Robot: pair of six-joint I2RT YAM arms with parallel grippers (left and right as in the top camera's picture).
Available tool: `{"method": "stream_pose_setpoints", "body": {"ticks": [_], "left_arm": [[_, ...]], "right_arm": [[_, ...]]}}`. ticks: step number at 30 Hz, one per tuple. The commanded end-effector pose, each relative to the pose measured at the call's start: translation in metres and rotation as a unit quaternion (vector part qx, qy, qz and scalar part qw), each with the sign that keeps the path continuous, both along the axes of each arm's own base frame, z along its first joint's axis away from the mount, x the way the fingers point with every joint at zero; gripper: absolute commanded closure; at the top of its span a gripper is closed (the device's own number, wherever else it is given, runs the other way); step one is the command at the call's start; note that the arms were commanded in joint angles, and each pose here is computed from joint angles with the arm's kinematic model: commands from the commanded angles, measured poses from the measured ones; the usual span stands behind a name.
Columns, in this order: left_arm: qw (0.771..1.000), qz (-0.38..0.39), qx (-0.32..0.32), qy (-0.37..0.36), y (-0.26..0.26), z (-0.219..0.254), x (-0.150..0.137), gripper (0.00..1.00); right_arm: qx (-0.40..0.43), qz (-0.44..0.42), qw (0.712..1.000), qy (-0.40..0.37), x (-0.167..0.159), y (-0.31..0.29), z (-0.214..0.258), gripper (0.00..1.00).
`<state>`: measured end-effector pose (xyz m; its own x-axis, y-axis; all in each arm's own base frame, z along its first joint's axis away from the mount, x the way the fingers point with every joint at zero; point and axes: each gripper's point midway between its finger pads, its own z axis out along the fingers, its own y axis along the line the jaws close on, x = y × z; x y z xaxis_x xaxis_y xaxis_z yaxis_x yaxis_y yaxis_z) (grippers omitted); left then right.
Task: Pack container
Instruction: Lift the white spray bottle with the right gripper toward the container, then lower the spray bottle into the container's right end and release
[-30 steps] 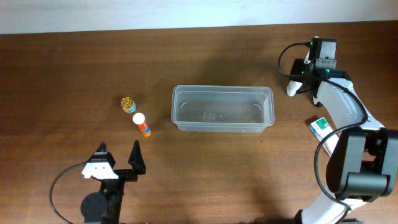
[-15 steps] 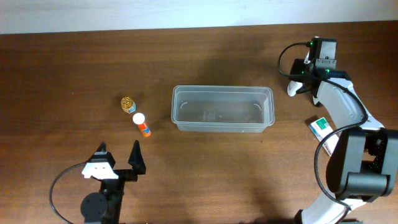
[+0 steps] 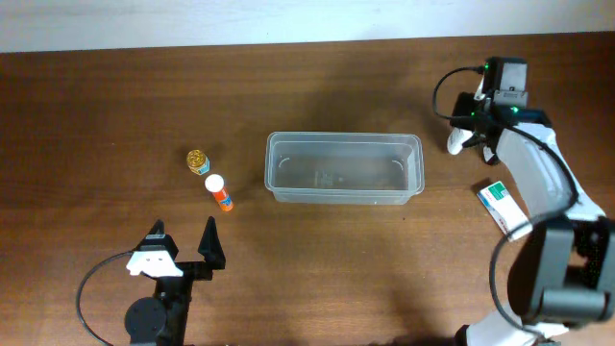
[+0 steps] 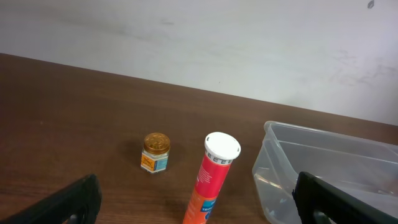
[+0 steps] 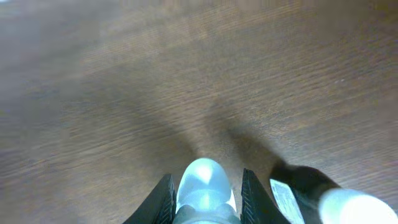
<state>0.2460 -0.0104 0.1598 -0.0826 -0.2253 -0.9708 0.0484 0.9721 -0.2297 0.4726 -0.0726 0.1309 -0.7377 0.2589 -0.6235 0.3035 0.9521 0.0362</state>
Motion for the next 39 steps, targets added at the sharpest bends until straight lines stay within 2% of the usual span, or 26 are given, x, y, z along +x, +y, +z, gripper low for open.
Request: {"method": "stream_pose_setpoints", "body": {"ticks": [1,10,18,25,33,39], "left_arm": [[1.000,-0.004,0.007,-0.001,-0.001,-0.001,0.000,0.01],[1.000,-0.004,0.007,-0.001,-0.001,-0.001,0.000,0.01],[1.000,-0.004,0.007,-0.001,-0.001,-0.001,0.000,0.01],[1.000,-0.004,0.007,-0.001,-0.001,-0.001,0.000,0.00],[1.000,-0.004,0.007,-0.001,-0.001,-0.001,0.000,0.01],[1.000,-0.004,0.007,-0.001,-0.001,-0.001,0.000,0.01]], "right_arm": [[0.010,0.015,0.997,-0.071,-0.006,0.007,0.068,0.78],[0.046,0.063,0.990,-0.116,-0.051,0.041,0.137,0.78],[0.055,0.134,0.984,-0.104,-0.096,0.100,0.159,0.78],[0.067,0.184,0.978,-0.069,-0.107,0.148,0.144,0.78],[0.067,0.165,0.984,-0.008,-0.096,0.164,0.101,0.78],[0.042,0.133,0.990,0.029,-0.075,0.157,0.062,0.78]]}}
